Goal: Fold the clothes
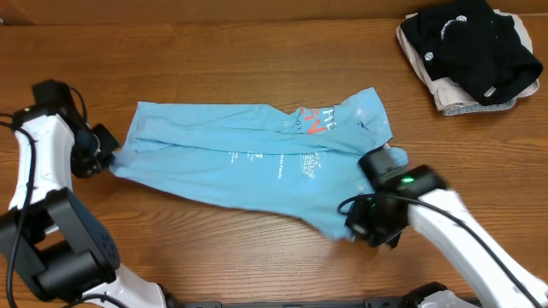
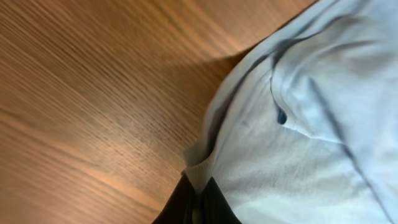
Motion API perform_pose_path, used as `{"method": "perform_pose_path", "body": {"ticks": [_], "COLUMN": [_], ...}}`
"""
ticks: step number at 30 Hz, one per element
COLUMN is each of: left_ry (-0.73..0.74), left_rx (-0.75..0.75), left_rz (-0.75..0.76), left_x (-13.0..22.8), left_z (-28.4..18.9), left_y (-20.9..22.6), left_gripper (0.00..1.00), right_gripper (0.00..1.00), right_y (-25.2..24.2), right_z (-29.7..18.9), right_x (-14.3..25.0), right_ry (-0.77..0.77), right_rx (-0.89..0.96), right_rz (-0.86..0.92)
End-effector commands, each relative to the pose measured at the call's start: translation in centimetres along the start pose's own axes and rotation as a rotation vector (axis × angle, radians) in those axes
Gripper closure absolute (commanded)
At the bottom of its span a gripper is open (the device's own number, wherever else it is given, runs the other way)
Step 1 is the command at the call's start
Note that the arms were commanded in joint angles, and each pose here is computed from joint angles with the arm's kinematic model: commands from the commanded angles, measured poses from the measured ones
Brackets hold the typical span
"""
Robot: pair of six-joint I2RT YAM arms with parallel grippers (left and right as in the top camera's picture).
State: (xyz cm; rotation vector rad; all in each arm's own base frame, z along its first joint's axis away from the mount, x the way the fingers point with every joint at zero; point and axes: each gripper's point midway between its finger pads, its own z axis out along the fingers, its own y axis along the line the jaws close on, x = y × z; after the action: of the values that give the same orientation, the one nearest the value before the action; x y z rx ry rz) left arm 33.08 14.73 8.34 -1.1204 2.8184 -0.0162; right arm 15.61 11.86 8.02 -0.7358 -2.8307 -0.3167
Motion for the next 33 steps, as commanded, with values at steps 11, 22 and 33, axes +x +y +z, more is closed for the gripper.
{"method": "perform_pose_path", "body": {"ticks": [11,22,33], "left_ry": [-0.062,-0.082,-0.150], "left_rx": [0.012,-0.026,-0.002], "left_rz": [0.129,0.161,0.216], "left_x": [-0.6,-0.9,-1.7], "left_z": [-7.3,-8.2,-4.3], "left_y": [-0.1,0.3,-2.2], "left_gripper": [0.96,0.96,0.96], "right_gripper": [0.96,0.96,0.96], "right_y": [-2.8,-1.8,4.2], "right_z": [-11.6,-14.2,-7.8], "right_x": [-1.3,-5.8,-17.4], "right_ry": [-0.258,-0.427,-0.451], "right_rx": [-0.057,0.013,0.025], "right_rz": [-0.016,-0.083,-0.175]}}
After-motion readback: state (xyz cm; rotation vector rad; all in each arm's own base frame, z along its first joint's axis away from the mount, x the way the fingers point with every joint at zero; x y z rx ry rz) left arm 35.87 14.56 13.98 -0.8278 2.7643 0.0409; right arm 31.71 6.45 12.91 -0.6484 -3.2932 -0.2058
